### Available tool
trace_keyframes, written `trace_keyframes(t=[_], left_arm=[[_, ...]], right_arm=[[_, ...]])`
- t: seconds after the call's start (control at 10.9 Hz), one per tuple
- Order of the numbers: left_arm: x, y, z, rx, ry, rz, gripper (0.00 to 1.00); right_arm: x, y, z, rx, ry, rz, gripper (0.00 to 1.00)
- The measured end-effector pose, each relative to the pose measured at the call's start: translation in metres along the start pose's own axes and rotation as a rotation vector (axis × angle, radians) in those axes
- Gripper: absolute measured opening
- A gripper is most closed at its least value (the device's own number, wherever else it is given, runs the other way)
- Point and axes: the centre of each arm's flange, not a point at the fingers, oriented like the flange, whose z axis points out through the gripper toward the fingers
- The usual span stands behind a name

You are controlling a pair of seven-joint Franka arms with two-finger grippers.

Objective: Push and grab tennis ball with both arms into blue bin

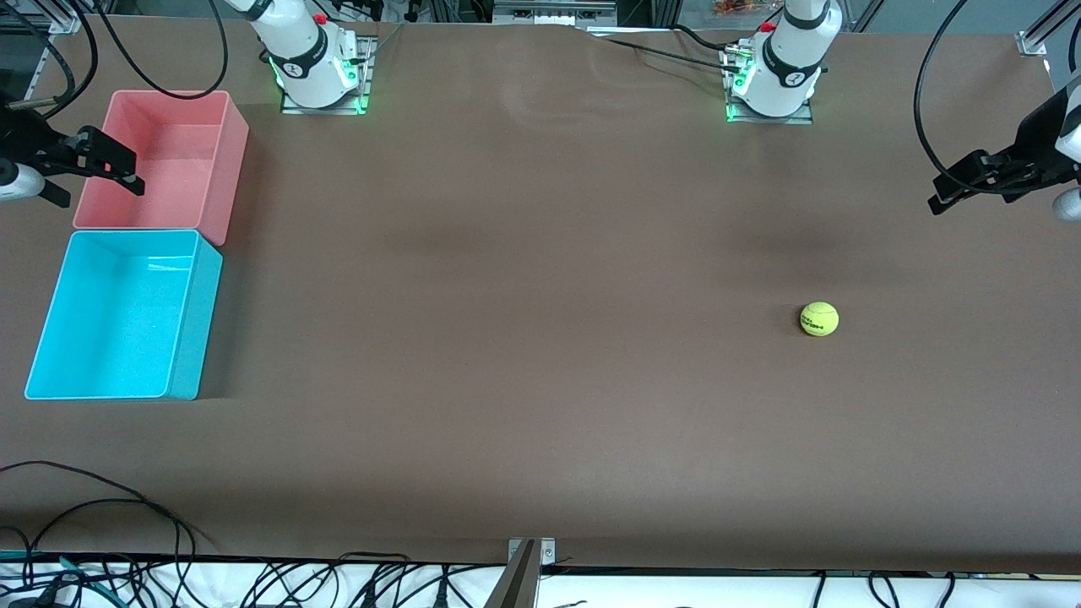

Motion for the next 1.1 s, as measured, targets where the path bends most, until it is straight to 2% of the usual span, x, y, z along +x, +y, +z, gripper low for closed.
trace_keyframes(t=[1.1], left_arm=[[0.0012, -0.0028, 0.0014, 0.001, -0.004, -0.005, 1.00]], right_arm=[[0.0024, -0.0034, -0.0082, -0.005, 0.023, -0.007, 1.00]])
